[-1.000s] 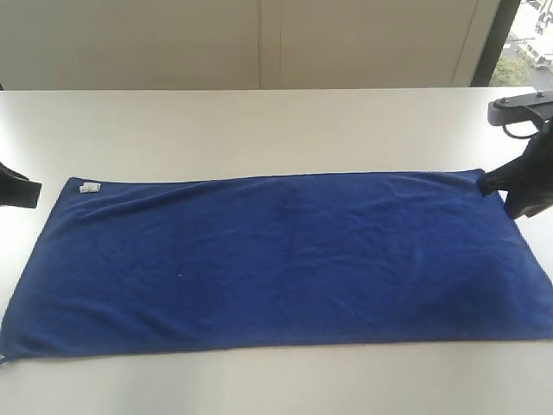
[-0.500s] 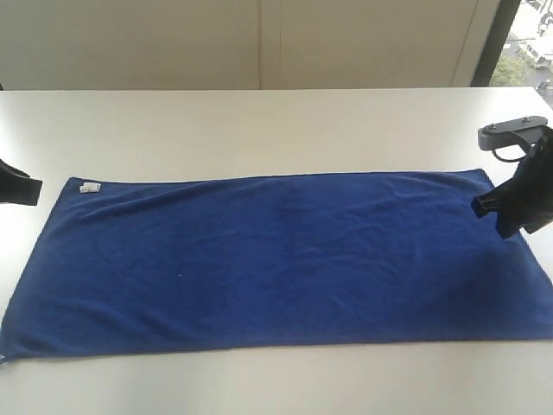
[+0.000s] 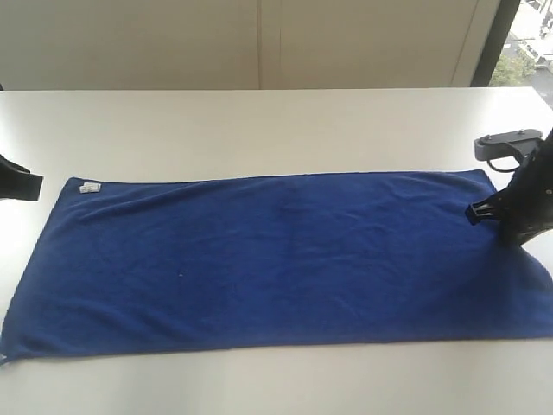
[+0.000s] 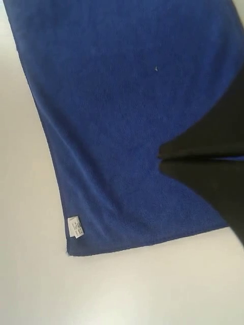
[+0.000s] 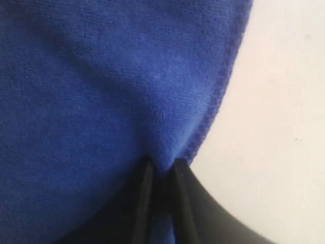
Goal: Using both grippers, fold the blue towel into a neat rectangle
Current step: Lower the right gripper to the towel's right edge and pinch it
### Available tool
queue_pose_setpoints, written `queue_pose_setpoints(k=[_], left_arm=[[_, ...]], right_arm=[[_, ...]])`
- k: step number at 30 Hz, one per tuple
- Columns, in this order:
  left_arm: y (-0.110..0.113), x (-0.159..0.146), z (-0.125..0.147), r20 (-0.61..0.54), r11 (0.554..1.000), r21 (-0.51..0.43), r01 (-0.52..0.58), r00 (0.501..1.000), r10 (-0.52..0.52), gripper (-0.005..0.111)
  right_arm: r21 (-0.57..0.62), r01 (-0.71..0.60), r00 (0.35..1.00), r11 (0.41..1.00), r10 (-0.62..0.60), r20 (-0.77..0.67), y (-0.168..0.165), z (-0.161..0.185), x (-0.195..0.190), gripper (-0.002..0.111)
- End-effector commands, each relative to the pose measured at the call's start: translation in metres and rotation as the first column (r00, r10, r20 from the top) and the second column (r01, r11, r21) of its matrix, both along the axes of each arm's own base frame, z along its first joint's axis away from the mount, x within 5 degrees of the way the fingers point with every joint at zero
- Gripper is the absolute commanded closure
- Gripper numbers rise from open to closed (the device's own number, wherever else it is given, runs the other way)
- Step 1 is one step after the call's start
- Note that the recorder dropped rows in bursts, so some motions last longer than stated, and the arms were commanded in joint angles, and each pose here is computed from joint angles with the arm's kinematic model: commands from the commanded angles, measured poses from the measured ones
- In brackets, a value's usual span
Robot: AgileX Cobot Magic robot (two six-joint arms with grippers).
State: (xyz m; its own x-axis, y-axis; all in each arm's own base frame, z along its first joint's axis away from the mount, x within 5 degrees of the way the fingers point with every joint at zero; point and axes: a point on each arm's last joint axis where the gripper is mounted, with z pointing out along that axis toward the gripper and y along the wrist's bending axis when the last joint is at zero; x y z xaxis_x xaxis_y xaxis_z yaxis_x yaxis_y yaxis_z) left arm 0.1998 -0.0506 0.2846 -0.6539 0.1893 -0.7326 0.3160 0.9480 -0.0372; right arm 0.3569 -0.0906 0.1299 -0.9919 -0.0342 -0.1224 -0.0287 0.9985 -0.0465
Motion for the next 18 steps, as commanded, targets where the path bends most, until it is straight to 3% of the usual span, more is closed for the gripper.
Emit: queue_pose_setpoints(k=[1, 4, 8, 11, 18], left_arm=[[-0.001, -0.002, 0.000, -0.001, 1.000, -0.010, 0.006, 1.000, -0.006, 0.107], [-0.001, -0.002, 0.000, 0.004, 1.000, -0.010, 0.005, 1.000, -0.005, 0.107], [-0.001, -0.002, 0.000, 0.011, 1.000, -0.011, 0.003, 1.000, -0.003, 0.107], [-0.001, -0.001, 0.001, 0.015, 1.000, -0.012, 0.002, 1.000, -0.002, 0.107], [-0.002, -0.001, 0.001, 0.013, 1.000, -0.030, -0.003, 1.000, 0.003, 0.107]], right_arm=[[-0.087, 0.044, 0.998, 0.995, -0.049, -0.049, -0.010, -0.010, -0.004, 0.108], [-0.215, 0.109, 0.992, 0.970, -0.120, -0.037, -0.022, 0.000, -0.006, 0.108], [-0.203, 0.145, 0.989, 0.968, -0.140, 0.035, -0.020, 0.015, -0.004, 0.108], [-0.124, 0.186, 0.981, 0.975, -0.178, 0.074, -0.013, 0.023, -0.002, 0.108], [0.114, 0.073, 0.988, 0.991, -0.088, 0.130, 0.035, 0.040, 0.009, 0.108]])
